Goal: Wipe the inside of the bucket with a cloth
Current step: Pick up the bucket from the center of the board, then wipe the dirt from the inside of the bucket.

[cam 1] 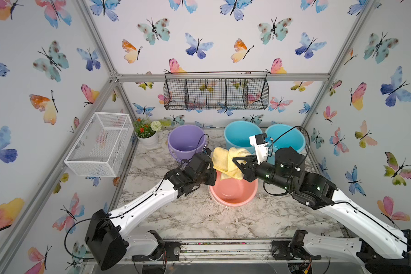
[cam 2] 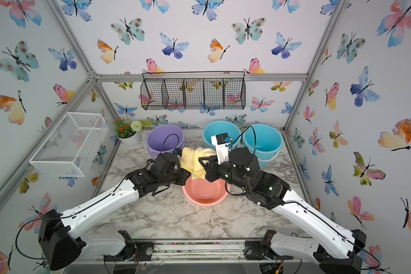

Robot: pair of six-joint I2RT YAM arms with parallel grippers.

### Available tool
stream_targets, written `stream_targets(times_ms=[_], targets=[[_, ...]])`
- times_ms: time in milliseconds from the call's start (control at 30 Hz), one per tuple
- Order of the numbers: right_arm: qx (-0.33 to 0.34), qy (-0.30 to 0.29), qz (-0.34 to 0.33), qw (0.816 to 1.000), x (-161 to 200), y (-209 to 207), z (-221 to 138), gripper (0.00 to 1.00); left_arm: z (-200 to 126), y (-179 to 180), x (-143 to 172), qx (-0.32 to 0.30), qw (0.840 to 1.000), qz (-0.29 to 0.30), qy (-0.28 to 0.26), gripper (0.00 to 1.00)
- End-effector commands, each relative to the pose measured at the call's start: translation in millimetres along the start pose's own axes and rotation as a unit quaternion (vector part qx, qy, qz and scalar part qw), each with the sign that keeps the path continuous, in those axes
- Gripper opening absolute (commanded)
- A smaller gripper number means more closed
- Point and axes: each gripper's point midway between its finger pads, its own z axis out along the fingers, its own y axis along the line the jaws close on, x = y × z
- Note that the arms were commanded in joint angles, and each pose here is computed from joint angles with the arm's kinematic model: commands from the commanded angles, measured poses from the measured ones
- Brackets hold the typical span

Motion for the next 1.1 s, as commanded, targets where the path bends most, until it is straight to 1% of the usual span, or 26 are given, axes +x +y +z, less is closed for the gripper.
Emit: stream_targets(times_ms=[0,133,200,300,367,433,567,667,800,1067], targets=[[0.022,0.014,-0.006,1.000,13,-11,-1,0.02,-5,-5,-21,0.009,0.999,0.010,-0.050,0.00],[0.037,0.059,-0.006,0.998,46,-26,15,0.02,-4,-5,-19,0.012,0.998,0.018,-0.053,0.00],[0.065,0.094,-0.012,0.993,69,-42,26,0.02,-5,-5,-22,0.012,0.998,0.022,-0.059,0.00],[0.131,0.150,-0.031,0.979,106,-75,40,0.02,-5,-2,-22,0.003,0.998,0.026,-0.062,0.00],[0.152,0.182,-0.052,0.970,131,-92,50,0.02,-3,0,-21,0.003,0.997,0.031,-0.066,0.00],[0.157,0.214,-0.067,0.962,152,-101,59,0.02,-3,-1,-20,0.005,0.997,0.032,-0.067,0.00],[0.156,0.248,-0.085,0.952,185,-114,79,0.02,-3,-3,-18,0.012,0.997,0.037,-0.070,0.00],[0.161,0.259,-0.098,0.947,201,-125,90,0.02,-2,-3,-17,0.012,0.997,0.038,-0.068,0.00],[0.153,0.257,-0.126,0.946,215,-133,107,0.02,0,-6,-13,0.019,0.997,0.039,-0.060,0.00],[0.158,0.192,-0.215,0.944,217,-152,151,0.02,6,-16,-5,0.037,0.998,0.043,-0.039,0.00]])
